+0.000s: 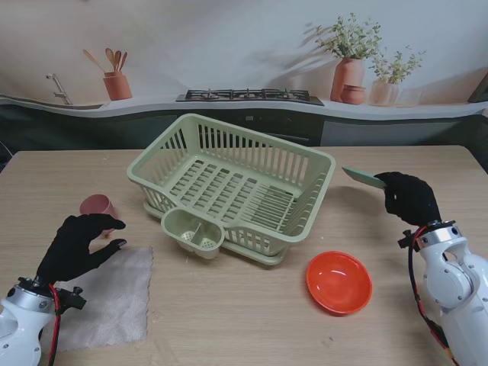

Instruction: Clear dishes and wipe the table

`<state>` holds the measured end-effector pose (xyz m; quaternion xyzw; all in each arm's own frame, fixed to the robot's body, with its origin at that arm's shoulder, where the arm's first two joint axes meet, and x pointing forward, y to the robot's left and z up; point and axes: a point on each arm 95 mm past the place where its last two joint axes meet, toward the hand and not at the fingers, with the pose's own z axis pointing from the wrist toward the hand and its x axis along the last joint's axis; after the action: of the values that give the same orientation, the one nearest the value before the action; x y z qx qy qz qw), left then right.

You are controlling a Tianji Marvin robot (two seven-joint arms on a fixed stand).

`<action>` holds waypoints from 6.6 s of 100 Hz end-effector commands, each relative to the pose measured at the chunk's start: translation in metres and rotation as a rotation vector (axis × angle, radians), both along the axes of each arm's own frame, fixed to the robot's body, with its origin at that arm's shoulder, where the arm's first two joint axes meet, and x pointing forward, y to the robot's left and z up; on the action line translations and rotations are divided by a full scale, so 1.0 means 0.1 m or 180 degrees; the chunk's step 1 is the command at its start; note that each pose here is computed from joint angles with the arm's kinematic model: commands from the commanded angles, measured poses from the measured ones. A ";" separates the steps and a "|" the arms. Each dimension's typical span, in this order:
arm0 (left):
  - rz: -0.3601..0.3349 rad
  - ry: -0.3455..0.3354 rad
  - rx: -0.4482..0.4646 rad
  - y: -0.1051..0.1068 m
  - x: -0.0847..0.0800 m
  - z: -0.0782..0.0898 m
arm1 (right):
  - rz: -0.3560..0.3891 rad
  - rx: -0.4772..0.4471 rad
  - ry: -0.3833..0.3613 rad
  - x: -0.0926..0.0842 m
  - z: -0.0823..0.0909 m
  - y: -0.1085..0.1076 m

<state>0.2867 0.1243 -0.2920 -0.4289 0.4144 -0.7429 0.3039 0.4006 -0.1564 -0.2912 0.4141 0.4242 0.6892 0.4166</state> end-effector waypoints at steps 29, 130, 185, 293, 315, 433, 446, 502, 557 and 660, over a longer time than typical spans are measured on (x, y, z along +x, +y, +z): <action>0.0002 0.0006 -0.0001 -0.01 -0.01 0.00 | 0.0330 -0.0026 -0.0323 0.12 0.48 0.12; 0.0029 -0.0031 -0.0017 0.01 -0.02 0.00 | 0.1262 0.0383 0.0095 0.11 1.10 1.16; 0.0034 -0.0034 -0.0021 0.02 -0.04 0.00 | 0.1594 0.0688 0.0583 -0.04 1.23 1.82; 0.0039 -0.0002 -0.0009 0.03 -0.01 -0.03 | 0.1481 0.0939 0.1824 -0.19 0.88 2.40; 0.0065 0.0001 0.0001 0.03 -0.02 -0.03 | 0.1442 0.0857 0.1949 -0.11 0.75 2.49; 0.0077 -0.0034 -0.0009 0.05 -0.03 -0.04 | 0.1709 0.0682 0.2405 -0.12 0.60 2.49; 0.0073 -0.0031 -0.0009 0.06 -0.03 -0.04 | 0.1744 0.0703 0.2332 -0.12 0.63 2.46; 0.0069 -0.0021 0.0004 0.05 -0.02 -0.05 | 0.1868 0.0792 0.1845 -0.16 0.81 2.17; 0.0063 -0.0009 0.0011 0.05 0.00 -0.06 | 0.1729 0.0577 0.1305 -0.25 0.95 1.52; 0.0053 0.0016 0.0021 0.03 0.01 -0.06 | 0.1089 -0.0091 0.1406 -0.41 0.30 0.65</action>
<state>0.2875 0.1290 -0.2977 -0.4310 0.4116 -0.7390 0.3142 0.3632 -0.0885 -0.2479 0.4578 0.5697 0.6520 0.2018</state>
